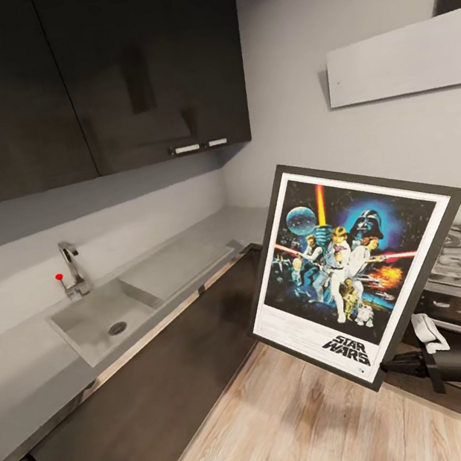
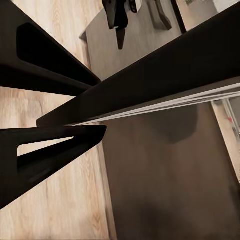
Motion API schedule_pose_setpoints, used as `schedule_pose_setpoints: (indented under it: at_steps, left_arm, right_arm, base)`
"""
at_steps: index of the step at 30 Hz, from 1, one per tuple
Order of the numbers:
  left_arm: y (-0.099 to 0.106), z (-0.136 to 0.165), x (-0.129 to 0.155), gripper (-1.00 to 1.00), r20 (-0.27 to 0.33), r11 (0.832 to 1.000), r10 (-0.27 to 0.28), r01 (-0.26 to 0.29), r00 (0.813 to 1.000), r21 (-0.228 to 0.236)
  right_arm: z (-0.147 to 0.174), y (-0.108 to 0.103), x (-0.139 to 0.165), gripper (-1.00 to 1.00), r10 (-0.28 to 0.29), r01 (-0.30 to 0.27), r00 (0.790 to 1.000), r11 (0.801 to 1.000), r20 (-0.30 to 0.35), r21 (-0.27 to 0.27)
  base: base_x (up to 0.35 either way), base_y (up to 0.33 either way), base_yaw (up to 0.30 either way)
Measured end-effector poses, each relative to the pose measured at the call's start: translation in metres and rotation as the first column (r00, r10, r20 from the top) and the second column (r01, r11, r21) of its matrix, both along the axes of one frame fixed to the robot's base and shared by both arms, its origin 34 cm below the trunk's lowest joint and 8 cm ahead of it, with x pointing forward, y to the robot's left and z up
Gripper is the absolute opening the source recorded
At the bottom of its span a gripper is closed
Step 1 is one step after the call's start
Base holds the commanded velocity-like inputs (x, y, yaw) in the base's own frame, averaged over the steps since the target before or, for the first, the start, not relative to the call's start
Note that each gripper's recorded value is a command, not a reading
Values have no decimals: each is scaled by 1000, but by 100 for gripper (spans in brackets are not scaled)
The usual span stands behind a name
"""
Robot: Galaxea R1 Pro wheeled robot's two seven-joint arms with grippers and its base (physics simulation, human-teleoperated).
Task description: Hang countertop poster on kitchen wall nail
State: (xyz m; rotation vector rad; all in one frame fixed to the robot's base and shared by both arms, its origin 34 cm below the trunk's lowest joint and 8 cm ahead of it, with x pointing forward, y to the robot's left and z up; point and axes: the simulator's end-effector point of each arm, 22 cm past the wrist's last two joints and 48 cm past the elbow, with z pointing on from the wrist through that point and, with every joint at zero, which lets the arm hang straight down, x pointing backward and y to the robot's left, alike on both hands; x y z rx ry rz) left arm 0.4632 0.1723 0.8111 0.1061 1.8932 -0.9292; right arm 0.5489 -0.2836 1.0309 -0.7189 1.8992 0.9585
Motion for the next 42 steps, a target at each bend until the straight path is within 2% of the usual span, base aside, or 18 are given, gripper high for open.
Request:
schedule_pose_setpoints:
  at_steps: [42]
  left_arm:
    - [0, 37, -14, 100, -1, 1000, 0, 0, 1000, 0]
  right_arm:
    - [36, 1, -14, -100, 0, 0, 1000, 1000, -1, -2]
  base:
    - [0, 0, 0]
